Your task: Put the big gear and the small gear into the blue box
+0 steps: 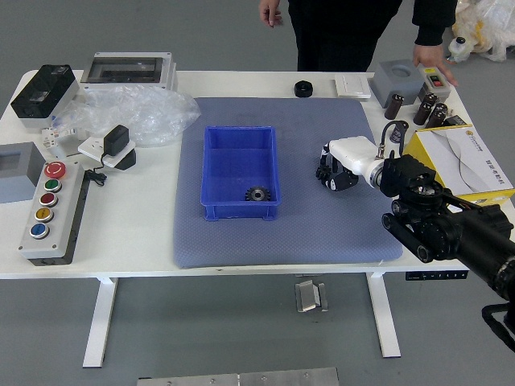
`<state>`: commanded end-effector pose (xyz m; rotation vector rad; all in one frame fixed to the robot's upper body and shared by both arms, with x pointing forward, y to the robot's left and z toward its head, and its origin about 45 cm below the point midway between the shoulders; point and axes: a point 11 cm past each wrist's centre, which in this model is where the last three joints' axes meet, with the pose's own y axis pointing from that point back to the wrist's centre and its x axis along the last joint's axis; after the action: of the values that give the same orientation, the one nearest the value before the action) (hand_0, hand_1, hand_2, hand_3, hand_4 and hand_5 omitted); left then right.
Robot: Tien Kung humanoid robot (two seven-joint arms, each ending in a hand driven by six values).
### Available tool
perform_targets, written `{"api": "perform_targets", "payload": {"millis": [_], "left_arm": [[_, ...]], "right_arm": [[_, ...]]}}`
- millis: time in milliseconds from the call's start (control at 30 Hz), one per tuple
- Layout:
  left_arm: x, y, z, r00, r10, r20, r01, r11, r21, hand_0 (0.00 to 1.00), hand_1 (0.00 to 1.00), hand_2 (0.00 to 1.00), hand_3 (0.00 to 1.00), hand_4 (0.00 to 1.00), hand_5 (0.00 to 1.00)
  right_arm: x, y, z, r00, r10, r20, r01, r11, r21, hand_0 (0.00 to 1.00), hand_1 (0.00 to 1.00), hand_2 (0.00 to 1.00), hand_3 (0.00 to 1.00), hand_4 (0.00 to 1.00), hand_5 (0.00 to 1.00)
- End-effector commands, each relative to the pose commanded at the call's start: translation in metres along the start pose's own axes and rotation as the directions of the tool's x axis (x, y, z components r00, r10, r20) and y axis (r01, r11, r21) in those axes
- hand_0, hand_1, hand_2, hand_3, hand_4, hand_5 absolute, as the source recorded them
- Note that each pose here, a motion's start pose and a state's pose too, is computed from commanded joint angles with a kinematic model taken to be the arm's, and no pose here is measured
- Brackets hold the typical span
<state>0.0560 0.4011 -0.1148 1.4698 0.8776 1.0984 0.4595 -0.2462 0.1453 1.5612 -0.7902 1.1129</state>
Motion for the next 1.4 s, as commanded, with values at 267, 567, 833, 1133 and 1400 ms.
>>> {"api": "perform_targets", "payload": {"millis": [267,567,833,1133,1400], "left_arm": [[0.000,0.000,0.000,1.000,0.000,0.000,0.000,1.000,0.000,0.853,0.823,0.805,0.828,0.675,0.308],[0.000,0.000,0.000,1.000,0.000,-0.001,0.000,1.000,-0.001,0.853,0.822,0.805,0.828,0.674,0.307],[0.001,0.000,0.000,1.000,0.002,-0.004,-0.002,1.000,0.000,0.853,0.823,0.805,0.828,0.674,0.307],[0.004,0.000,-0.002,1.000,0.008,-0.009,-0.008,1.000,0.001,0.853,0.823,0.805,0.828,0.674,0.306],[0.005,0.001,-0.002,1.000,0.009,-0.009,-0.009,1.000,0.001,0.853,0.823,0.805,0.827,0.674,0.306]], "right_arm": [[0.000,0.000,0.000,1.000,0.010,0.001,-0.010,1.000,0.000,0.579,0.390,0.452,0.571,0.712,0.092],[0.000,0.000,0.000,1.000,0.017,0.012,-0.017,1.000,-0.003,0.573,0.388,0.448,0.562,0.703,0.112],[0.004,0.001,0.002,1.000,0.025,0.018,-0.025,1.000,-0.004,0.572,0.389,0.443,0.549,0.708,0.138],[0.022,0.003,0.012,0.998,0.060,0.020,-0.059,0.998,-0.015,0.574,0.390,0.442,0.549,0.704,0.147],[0.024,0.003,0.012,0.998,0.059,0.024,-0.058,0.998,-0.013,0.579,0.392,0.445,0.544,0.699,0.155]]}}
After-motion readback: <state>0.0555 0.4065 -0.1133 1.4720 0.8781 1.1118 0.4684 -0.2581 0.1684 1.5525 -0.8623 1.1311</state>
